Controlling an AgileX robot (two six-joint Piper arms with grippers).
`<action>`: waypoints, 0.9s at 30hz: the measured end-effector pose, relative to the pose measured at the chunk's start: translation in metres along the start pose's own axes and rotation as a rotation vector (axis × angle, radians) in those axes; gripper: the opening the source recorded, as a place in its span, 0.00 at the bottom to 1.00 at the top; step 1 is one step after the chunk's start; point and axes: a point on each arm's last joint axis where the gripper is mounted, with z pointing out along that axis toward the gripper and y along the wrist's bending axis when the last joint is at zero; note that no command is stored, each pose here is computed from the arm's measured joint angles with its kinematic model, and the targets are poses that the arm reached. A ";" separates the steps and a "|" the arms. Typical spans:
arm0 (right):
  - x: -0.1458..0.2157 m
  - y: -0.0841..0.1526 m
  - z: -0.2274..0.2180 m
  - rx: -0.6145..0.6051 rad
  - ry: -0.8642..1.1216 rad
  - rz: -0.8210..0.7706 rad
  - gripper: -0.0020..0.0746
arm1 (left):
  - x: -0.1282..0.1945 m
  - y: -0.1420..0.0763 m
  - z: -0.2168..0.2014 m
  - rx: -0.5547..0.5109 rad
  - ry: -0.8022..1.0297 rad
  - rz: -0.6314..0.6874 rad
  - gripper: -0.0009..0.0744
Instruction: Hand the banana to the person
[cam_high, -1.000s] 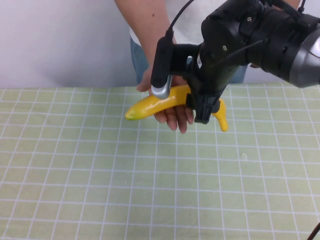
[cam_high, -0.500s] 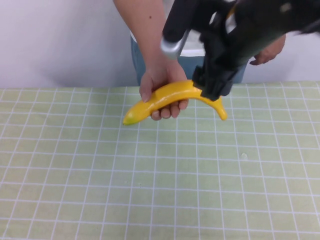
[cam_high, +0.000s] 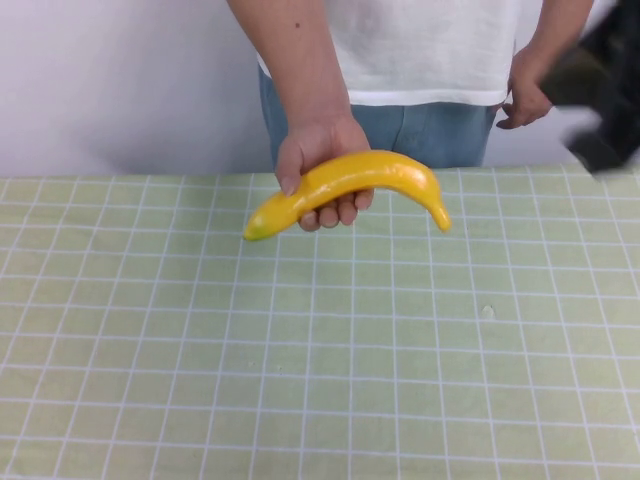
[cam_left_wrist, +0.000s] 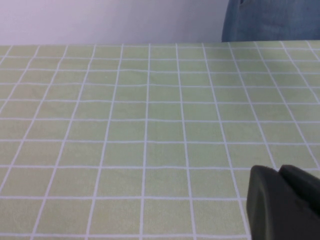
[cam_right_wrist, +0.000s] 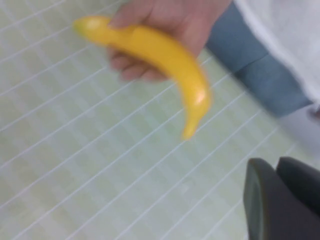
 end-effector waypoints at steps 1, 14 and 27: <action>0.009 0.007 0.001 -0.050 -0.001 0.004 0.02 | 0.000 0.000 0.000 0.000 0.000 0.000 0.01; 0.117 0.051 0.017 -0.275 0.176 0.110 0.02 | 0.000 0.000 0.000 0.000 0.000 0.000 0.01; 0.142 0.018 -0.004 0.140 -0.301 0.140 0.02 | 0.000 0.000 0.000 0.000 0.000 0.000 0.01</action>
